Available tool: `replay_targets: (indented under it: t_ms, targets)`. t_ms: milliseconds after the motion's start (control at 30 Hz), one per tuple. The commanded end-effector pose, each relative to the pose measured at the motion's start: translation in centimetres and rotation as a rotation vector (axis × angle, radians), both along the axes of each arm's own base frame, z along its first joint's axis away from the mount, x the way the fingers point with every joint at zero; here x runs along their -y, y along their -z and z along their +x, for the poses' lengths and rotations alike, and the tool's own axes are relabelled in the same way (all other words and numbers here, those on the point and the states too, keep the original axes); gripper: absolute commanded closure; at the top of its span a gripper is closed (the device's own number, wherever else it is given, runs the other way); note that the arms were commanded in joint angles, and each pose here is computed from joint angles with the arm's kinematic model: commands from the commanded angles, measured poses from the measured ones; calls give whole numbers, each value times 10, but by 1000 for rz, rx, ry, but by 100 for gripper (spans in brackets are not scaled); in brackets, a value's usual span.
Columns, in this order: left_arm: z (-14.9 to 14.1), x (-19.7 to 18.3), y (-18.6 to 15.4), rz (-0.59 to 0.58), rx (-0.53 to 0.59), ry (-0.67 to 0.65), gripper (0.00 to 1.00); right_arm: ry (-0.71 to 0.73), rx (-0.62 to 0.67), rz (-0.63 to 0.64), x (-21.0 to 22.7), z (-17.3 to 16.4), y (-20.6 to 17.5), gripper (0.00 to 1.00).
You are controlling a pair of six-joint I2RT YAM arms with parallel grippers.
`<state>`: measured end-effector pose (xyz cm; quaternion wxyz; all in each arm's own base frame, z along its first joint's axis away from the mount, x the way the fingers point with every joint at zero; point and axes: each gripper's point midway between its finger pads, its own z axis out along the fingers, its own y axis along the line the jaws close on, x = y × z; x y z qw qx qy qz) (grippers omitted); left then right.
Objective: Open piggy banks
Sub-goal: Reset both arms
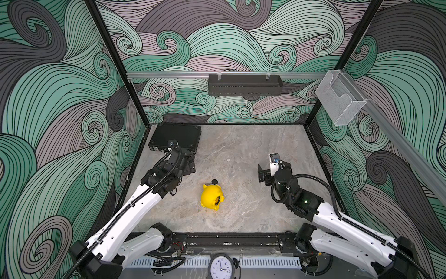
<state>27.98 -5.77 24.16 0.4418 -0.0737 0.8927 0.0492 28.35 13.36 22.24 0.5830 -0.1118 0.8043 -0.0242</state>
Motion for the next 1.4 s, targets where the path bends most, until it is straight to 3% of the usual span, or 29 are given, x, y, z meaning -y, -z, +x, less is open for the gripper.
replay_targets:
  t_ms: [0,167,400,500,700,800,967,1100,1167,1233,1367]
  targets:
    - [12,-1,-14,117,121,89,1,15,22,17,12,6,-12,1]
    - [21,-9,-11,114,224,62,1,56,-19,28,33,19,1,1]
    - [32,-35,20,160,150,27,1,110,-47,70,60,29,32,1]
    - [38,-44,28,196,183,50,1,122,-30,46,71,33,34,1]
    - [49,-88,59,120,293,-56,1,114,-32,-25,86,55,48,1]
    - [61,-96,83,19,383,-91,1,136,-58,-10,97,69,65,1]
    - [95,-87,117,67,303,11,1,170,-50,-7,117,77,86,1]
    - [106,-94,147,-3,265,20,1,179,32,27,124,84,96,1]
    - [115,-83,150,9,264,105,1,209,48,60,130,91,96,1]
    - [123,-83,156,-18,181,98,1,217,7,77,133,101,111,0]
    - [122,-91,155,-19,190,58,1,191,-25,76,130,112,128,0]
